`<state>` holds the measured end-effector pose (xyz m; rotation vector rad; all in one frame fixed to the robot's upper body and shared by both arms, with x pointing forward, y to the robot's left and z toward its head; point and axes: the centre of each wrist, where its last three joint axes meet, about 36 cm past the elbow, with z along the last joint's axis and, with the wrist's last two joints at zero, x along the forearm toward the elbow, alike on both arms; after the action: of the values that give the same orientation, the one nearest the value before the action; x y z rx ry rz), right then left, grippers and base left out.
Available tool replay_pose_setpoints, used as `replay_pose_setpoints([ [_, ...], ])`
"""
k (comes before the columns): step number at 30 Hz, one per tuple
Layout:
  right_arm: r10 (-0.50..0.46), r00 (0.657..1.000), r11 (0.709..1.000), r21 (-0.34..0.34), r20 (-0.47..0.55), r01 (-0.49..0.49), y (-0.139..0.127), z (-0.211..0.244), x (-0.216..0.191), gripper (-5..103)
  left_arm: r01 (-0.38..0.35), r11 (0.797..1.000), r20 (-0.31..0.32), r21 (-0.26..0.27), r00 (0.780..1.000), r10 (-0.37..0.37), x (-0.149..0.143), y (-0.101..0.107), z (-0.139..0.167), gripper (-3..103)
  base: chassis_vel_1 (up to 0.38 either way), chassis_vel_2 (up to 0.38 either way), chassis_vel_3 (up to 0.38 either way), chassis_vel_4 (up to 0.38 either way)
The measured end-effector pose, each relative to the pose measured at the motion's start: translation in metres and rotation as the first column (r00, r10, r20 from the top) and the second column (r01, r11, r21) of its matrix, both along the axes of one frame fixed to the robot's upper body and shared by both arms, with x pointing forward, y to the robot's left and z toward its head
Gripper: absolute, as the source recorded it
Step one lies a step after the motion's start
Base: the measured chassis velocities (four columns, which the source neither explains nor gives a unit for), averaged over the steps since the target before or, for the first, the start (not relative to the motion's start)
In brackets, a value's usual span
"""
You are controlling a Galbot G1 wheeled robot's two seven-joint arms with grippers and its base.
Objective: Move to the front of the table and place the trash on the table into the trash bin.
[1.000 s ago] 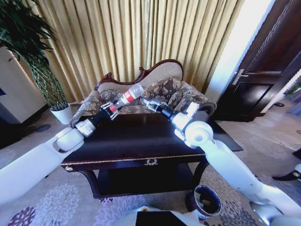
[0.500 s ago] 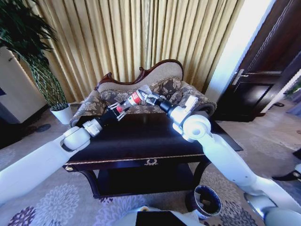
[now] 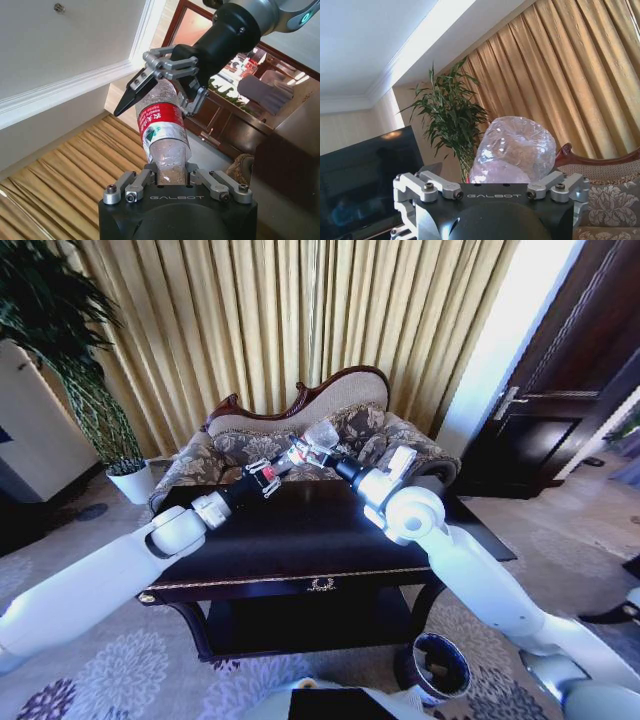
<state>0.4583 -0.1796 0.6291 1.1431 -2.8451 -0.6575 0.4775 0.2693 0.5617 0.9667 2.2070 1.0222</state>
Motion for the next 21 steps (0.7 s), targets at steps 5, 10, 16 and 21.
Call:
replay_pose_setpoints([
  [5, -0.011, 1.000, 1.000, -0.009, 0.005, 0.011, -0.0033, 0.0005, 0.0005, 86, 0.006, 1.000, -0.004, -0.001, 1.000, -0.006, -0.0012, -0.0031, -0.0017, 25, 0.000, 0.000, 0.000, 0.000],
  [10, -0.017, 1.000, 1.000, -0.016, 0.007, 0.017, -0.0053, 0.0004, 0.0006, 69, 0.006, 1.000, -0.006, 0.000, 1.000, -0.006, -0.0019, -0.0027, -0.0021, 24, 0.000, 0.000, 0.000, 0.000],
  [16, -0.022, 1.000, 1.000, -0.018, 0.006, 0.022, -0.0071, -0.0011, -0.0001, 52, 0.001, 1.000, -0.011, -0.002, 1.000, -0.002, -0.0035, -0.0022, -0.0049, 24, 0.000, 0.000, 0.000, 0.000],
  [21, -0.024, 1.000, 0.999, -0.024, 0.009, 0.024, -0.0095, -0.0014, -0.0021, 39, -0.022, 1.000, -0.013, -0.012, 1.000, 0.021, -0.0074, -0.0061, -0.0062, 24, 0.000, 0.000, 0.000, 0.000],
])
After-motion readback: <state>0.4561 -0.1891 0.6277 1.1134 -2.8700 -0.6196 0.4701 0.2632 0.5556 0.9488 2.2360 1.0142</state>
